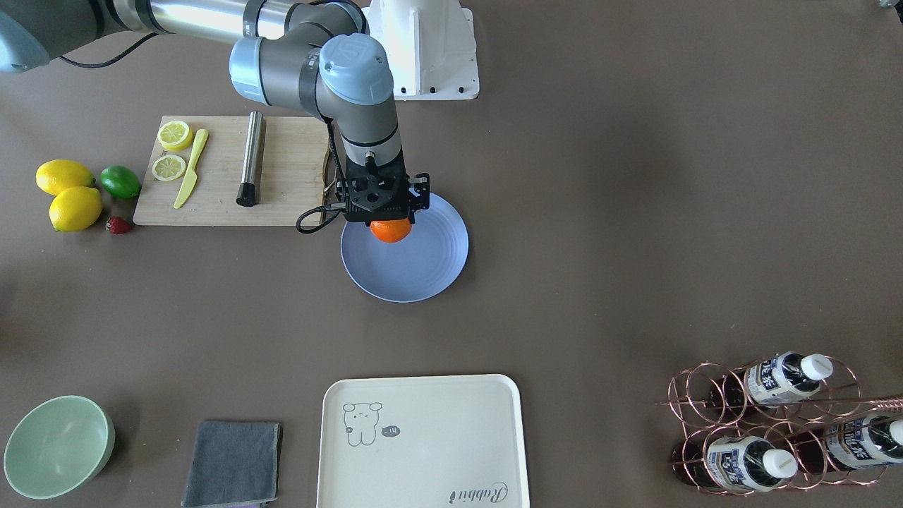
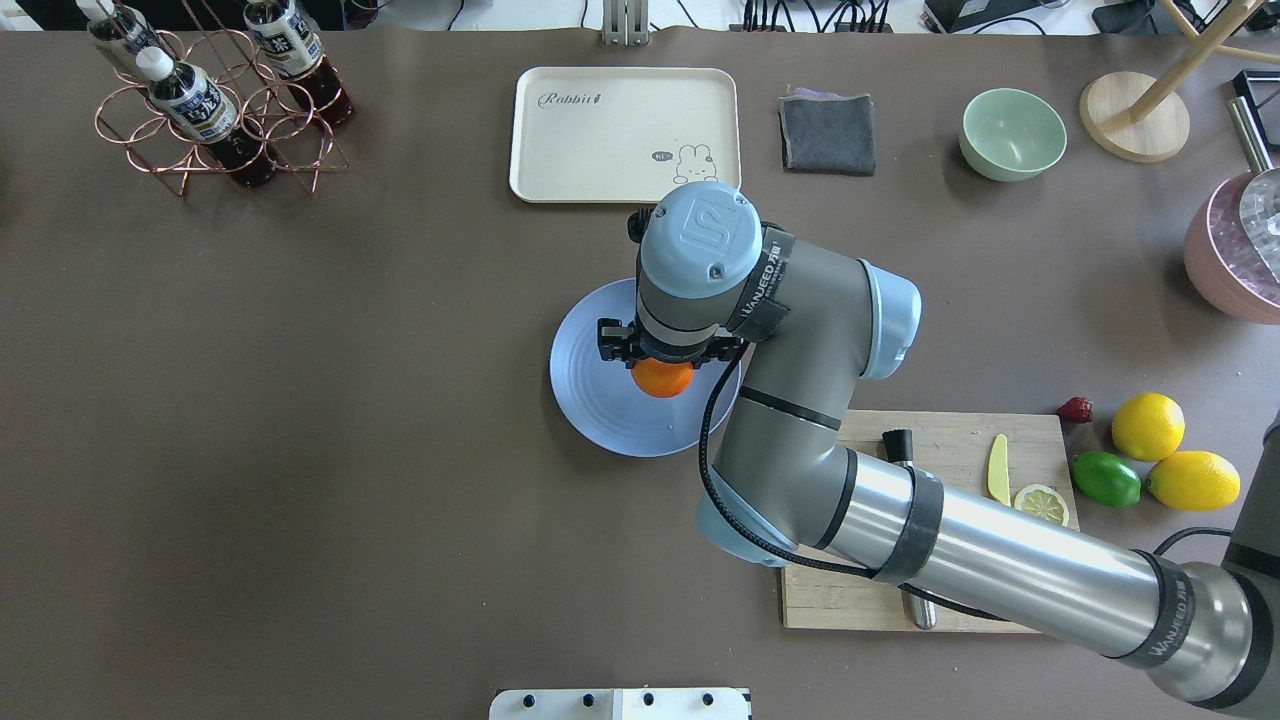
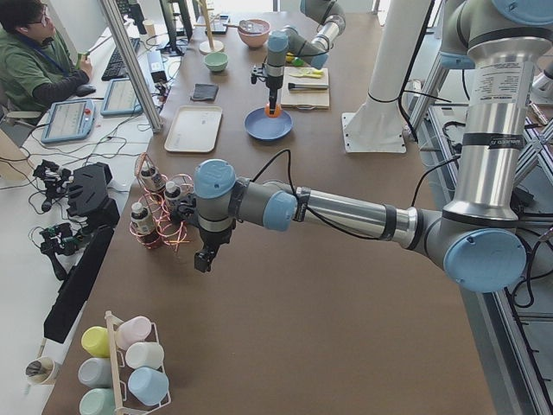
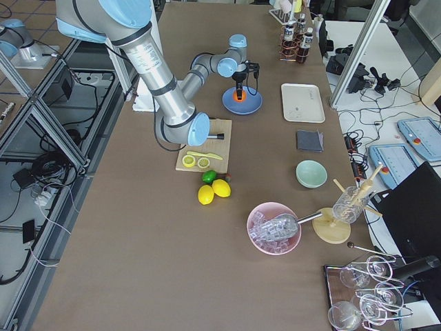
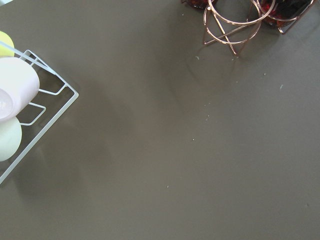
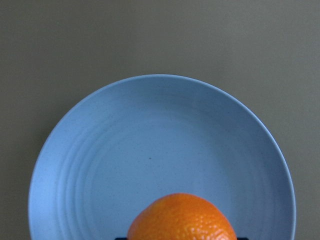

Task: Pick orange to plate
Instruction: 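Carry the orange with the right gripper over the blue plate, then lower the orange onto the plate and open the right gripper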

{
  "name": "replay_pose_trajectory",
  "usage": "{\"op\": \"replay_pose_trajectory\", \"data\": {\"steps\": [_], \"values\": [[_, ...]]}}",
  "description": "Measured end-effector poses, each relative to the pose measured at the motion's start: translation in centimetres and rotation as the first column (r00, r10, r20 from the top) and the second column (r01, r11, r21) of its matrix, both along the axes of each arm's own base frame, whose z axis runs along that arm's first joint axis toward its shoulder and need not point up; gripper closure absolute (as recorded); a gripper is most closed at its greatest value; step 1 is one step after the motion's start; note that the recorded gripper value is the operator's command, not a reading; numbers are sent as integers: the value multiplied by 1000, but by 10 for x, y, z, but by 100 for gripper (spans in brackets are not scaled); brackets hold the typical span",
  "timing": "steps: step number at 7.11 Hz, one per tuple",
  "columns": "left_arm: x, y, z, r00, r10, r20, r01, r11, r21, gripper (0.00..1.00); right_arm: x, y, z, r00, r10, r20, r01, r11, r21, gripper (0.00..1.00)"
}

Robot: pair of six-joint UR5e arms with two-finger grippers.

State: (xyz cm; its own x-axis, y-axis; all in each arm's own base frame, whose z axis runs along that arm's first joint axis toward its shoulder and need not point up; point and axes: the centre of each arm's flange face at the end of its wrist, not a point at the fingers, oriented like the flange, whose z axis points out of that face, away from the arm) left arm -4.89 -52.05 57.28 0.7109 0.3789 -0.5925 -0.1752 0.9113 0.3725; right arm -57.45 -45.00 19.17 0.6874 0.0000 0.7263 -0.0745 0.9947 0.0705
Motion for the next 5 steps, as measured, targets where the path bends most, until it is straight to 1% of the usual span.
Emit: {"op": "replay_pose_trajectory", "data": {"steps": [1,2,3,4,5], "values": [[-3,3,5,1000,3,3,-3,1000,-2,2,-13,-4,0,1000,2,-9,-2,1000,2,100],[-4,3,8,1000,5,4,-5,1000,-5,2,-26,-7,3,1000,6,-2,-6,1000,11,100],[-4,3,11,1000,6,4,-6,1000,-8,2,-36,-9,8,1000,12,10,-12,1000,17,90],[-4,2,12,1000,6,4,-6,1000,-10,2,-41,-11,12,1000,18,13,-18,1000,21,1],[-4,0,12,1000,6,5,-6,1000,-10,2,-44,-12,12,999,27,16,-28,999,16,0]]}}
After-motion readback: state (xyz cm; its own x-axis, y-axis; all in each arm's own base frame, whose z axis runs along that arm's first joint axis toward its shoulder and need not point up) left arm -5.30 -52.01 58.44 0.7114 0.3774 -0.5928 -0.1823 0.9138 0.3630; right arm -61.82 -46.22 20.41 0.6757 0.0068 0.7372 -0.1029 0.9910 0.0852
